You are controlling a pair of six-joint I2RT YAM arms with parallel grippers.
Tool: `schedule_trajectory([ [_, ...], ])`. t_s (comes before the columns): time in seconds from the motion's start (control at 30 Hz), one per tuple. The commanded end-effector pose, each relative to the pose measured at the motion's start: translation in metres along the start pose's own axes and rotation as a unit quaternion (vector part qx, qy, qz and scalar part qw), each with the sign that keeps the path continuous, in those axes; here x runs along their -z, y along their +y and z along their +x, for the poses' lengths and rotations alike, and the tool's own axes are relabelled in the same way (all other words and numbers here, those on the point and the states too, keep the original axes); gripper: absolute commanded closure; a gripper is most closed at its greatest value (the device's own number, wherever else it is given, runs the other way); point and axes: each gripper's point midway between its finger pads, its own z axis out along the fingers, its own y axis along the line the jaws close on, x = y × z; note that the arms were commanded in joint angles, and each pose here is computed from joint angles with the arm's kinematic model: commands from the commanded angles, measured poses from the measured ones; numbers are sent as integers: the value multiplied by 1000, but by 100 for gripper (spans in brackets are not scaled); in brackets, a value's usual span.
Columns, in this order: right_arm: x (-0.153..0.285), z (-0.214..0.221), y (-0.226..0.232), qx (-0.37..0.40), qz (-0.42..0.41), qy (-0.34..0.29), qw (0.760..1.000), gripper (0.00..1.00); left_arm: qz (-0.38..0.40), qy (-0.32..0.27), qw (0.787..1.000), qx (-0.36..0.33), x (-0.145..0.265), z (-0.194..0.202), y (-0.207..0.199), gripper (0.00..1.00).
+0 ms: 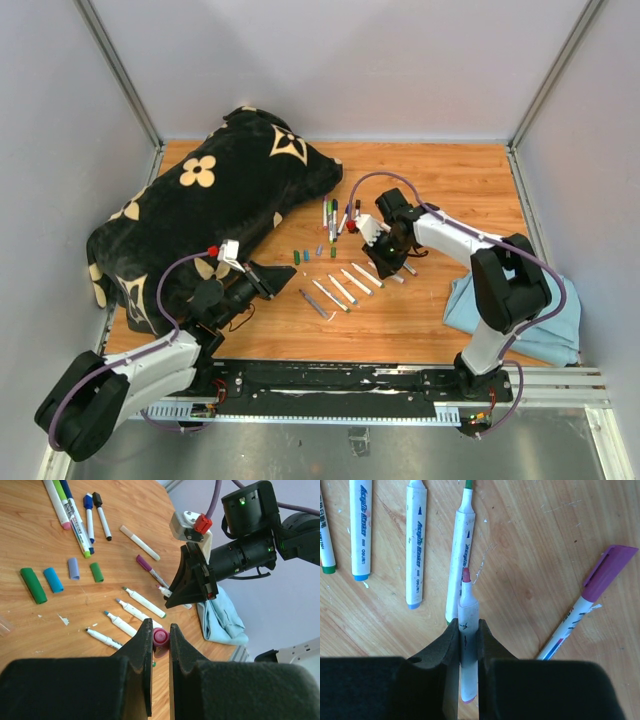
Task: Open the pen caps
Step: Place the pen at the center of the board.
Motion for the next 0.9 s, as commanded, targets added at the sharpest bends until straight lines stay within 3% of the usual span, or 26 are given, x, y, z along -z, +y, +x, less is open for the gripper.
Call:
schedule_trajectory([
  [0.0, 0, 1, -9, -25, 3, 9, 1000, 88, 22, -9, 1000, 0, -3, -6, -10, 100],
  [0.37, -7, 1, -33, -54, 64, 18, 996, 84, 24, -7, 1000, 0, -4, -6, -10, 100],
  [0.87, -17, 3, -29, -68, 47, 21, 996, 70, 25, -2, 1000, 3, -6, -4, -10, 100],
])
